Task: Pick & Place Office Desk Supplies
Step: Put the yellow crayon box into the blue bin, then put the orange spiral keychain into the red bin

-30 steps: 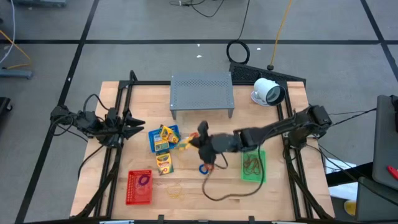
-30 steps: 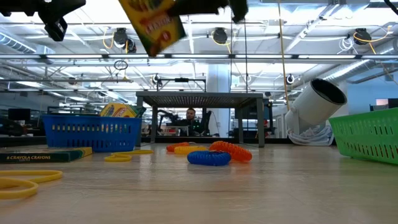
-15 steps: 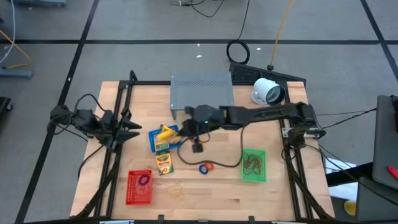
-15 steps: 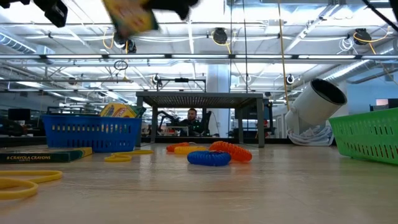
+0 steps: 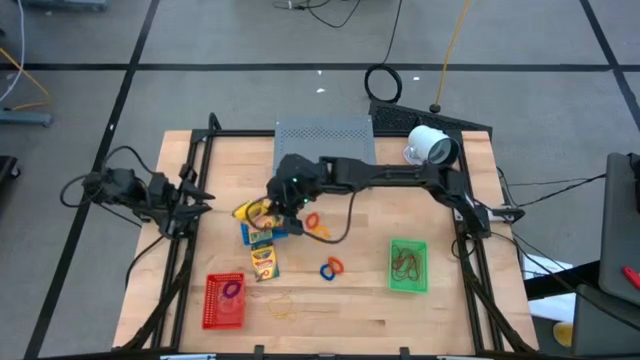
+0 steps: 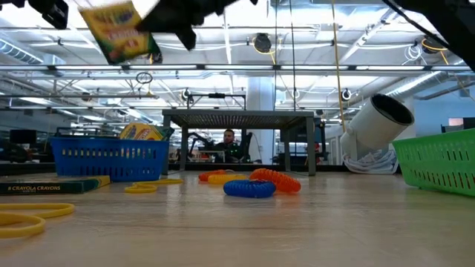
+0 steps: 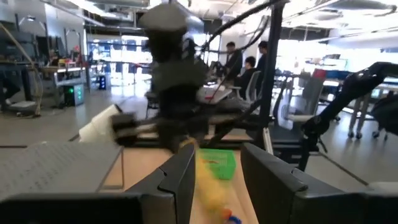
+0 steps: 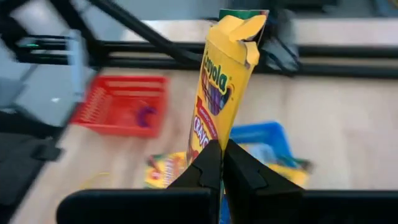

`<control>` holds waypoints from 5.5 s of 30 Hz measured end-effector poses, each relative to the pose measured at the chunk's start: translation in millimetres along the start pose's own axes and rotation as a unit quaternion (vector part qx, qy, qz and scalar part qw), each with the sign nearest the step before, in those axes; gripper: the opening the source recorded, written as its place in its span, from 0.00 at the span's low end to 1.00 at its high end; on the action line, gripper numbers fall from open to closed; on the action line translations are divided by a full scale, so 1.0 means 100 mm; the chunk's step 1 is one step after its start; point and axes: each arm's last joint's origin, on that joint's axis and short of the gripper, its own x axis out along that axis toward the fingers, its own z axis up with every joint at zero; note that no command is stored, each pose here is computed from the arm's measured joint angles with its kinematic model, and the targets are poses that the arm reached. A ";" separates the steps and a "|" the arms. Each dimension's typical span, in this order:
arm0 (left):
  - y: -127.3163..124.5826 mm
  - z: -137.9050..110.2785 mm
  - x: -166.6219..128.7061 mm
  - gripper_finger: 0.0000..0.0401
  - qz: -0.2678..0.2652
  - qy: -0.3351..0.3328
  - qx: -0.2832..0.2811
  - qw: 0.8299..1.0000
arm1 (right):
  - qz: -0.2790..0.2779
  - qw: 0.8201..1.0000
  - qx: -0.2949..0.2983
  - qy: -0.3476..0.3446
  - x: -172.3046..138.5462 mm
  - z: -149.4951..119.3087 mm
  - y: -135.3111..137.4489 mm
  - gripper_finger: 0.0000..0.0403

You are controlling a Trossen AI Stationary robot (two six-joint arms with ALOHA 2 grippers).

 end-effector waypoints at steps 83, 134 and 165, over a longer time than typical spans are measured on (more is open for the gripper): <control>0.01 -0.01 0.00 0.34 0.016 0.004 0.013 1.000 | -0.097 0.980 -0.024 0.171 0.54 -0.65 -0.20 0.04; -0.06 -0.14 0.18 0.34 -0.018 0.094 -0.011 0.995 | -0.163 0.983 -0.030 0.079 0.01 -0.11 0.52 0.27; -0.17 -0.06 0.62 0.34 -0.023 0.064 0.043 0.997 | -0.210 0.935 -0.011 -0.286 -1.25 -1.12 1.22 0.25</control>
